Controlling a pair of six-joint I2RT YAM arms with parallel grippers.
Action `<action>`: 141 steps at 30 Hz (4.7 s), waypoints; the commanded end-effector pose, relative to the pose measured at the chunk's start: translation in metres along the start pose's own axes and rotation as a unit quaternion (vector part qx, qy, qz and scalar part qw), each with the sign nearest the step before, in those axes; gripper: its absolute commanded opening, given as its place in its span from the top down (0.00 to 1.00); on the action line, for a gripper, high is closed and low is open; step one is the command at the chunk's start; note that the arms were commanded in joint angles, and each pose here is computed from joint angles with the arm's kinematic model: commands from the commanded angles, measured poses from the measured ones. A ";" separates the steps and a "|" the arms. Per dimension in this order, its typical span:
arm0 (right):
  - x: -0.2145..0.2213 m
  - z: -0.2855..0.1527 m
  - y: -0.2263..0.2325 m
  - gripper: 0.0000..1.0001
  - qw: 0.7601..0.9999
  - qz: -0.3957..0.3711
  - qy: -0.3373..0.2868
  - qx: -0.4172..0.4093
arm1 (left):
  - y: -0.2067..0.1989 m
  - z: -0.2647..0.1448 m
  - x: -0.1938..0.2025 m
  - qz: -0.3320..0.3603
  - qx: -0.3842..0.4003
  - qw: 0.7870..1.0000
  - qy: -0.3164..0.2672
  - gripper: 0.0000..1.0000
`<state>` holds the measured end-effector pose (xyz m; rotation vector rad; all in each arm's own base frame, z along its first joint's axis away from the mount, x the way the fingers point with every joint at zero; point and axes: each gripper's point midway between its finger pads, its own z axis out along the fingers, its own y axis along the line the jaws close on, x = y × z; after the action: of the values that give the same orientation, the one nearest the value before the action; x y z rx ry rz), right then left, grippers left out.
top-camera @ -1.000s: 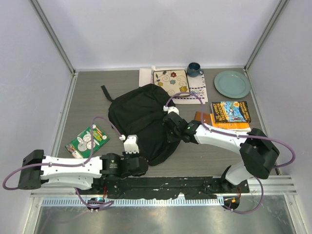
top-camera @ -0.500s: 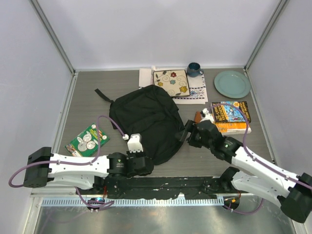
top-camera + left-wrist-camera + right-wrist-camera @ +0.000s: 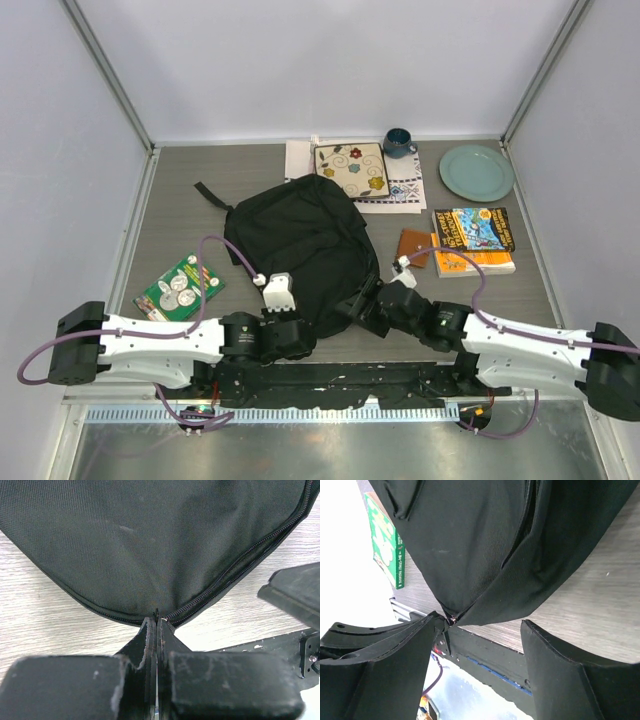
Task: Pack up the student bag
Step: Unzip the student bag at the center of the board.
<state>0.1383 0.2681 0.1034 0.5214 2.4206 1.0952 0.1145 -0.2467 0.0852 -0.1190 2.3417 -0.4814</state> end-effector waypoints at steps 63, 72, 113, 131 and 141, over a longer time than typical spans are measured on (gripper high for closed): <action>0.001 0.013 -0.038 1.00 0.995 0.080 -0.059 0.002 | 0.132 -0.011 -0.117 -0.030 -0.210 0.970 -0.119 1.00; 0.004 0.014 -0.016 1.00 0.998 0.042 -0.047 -0.021 | 0.125 0.000 -0.117 -0.044 -0.180 0.978 -0.094 1.00; -0.122 -0.113 0.000 0.13 0.934 -0.151 -0.312 0.081 | 0.052 -0.058 -0.165 -0.060 -0.038 0.994 -0.077 0.00; -0.126 -0.103 -0.045 0.04 0.924 -0.214 -0.245 0.201 | -0.003 -0.024 -0.160 -0.044 0.025 0.999 -0.019 0.00; -0.127 -0.064 0.002 0.04 0.956 -0.234 -0.149 0.093 | 0.082 -0.042 -0.181 -0.022 -0.150 0.985 -0.085 0.00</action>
<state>0.2007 0.1067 0.1364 0.3626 2.2758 0.2037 0.2120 -0.1749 0.1861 -0.2488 2.3308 -0.3700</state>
